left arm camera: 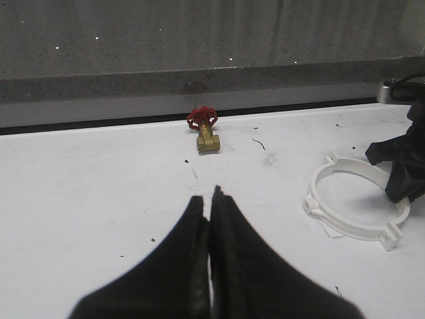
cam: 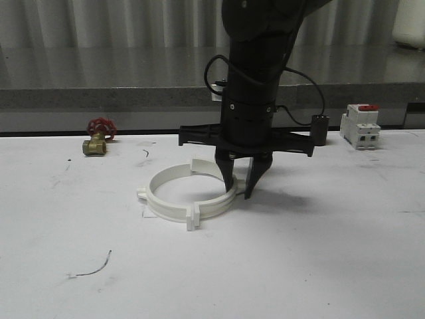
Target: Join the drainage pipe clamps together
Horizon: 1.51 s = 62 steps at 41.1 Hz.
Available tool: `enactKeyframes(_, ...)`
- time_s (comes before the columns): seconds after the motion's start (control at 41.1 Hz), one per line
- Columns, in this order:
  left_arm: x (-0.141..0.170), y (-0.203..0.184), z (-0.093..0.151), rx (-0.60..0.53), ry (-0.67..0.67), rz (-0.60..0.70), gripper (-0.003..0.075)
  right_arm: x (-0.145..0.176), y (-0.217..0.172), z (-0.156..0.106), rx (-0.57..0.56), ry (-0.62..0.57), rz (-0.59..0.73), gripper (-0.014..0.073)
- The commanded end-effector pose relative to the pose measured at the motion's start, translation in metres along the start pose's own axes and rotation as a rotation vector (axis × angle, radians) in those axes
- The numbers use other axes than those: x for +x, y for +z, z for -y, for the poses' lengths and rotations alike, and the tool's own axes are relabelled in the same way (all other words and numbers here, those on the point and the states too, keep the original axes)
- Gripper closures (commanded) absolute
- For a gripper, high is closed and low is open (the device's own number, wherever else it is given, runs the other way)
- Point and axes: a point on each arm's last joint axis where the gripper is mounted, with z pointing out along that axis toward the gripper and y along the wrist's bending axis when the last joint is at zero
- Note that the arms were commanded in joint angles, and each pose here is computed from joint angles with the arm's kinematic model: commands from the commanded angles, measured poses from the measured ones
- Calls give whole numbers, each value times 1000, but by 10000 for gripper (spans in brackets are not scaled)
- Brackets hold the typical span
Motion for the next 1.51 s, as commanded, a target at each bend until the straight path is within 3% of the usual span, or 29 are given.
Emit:
enactKeyframes(0.0, -16, -3, 1, 13, 1, 107, 741, -4, -27, 0, -3, -8, 24, 550)
enactKeyframes(1.217, -16, -3, 1, 13, 1, 107, 741, -3, -27, -2, -28, 19, 15, 547)
enactKeyframes(1.485, -16, -3, 1, 13, 1, 107, 741, -4, -27, -4, -53, 31, 19, 377)
